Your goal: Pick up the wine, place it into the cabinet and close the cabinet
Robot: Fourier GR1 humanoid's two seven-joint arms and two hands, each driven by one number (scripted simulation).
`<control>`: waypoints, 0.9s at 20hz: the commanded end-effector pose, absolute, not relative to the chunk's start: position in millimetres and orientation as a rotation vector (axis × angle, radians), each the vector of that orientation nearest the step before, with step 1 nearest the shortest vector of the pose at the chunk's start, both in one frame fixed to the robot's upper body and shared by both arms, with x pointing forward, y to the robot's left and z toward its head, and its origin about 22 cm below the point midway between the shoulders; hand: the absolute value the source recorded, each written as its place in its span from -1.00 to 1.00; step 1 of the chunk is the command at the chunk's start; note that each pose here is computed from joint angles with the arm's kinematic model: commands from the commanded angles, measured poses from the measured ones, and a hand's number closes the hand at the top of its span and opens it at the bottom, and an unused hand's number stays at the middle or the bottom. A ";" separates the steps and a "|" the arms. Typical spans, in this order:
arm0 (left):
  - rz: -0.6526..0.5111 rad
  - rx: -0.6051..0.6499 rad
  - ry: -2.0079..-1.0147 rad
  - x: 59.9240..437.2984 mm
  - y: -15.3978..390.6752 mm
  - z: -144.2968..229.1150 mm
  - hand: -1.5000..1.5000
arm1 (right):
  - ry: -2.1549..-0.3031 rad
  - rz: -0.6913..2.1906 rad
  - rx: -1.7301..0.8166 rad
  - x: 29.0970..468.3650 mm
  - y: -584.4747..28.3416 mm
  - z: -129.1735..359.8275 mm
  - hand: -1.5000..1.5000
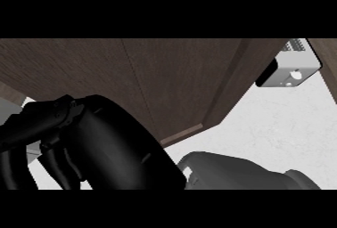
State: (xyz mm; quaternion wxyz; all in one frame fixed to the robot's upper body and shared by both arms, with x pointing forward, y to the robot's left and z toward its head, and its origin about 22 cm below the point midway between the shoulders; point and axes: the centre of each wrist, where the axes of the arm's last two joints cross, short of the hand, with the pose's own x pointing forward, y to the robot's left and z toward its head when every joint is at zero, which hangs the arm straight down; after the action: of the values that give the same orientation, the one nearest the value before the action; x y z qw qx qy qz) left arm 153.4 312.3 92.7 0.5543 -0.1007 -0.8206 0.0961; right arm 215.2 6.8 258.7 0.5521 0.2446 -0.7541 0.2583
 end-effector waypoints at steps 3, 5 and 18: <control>0.257 -0.230 -1.948 163.9 317.2 100.9 -1.00 | -1.887 0.659 0.420 256.7 35.6 283.6 1.00; 0.240 -0.215 -1.952 156.4 313.3 87.1 -1.00 | -1.892 0.671 0.349 282.8 19.7 285.5 1.00; 0.220 -0.208 -1.952 157.1 309.8 100.0 -1.00 | -1.849 0.584 0.302 367.0 -10.9 267.1 1.00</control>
State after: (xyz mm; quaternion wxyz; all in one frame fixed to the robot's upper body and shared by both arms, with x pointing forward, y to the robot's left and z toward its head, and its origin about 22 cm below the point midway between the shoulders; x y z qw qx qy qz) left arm 162.4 312.6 93.5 0.5515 -0.0884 -0.8240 0.0950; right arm 336.1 16.9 259.3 0.5411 0.1536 -0.7827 0.2667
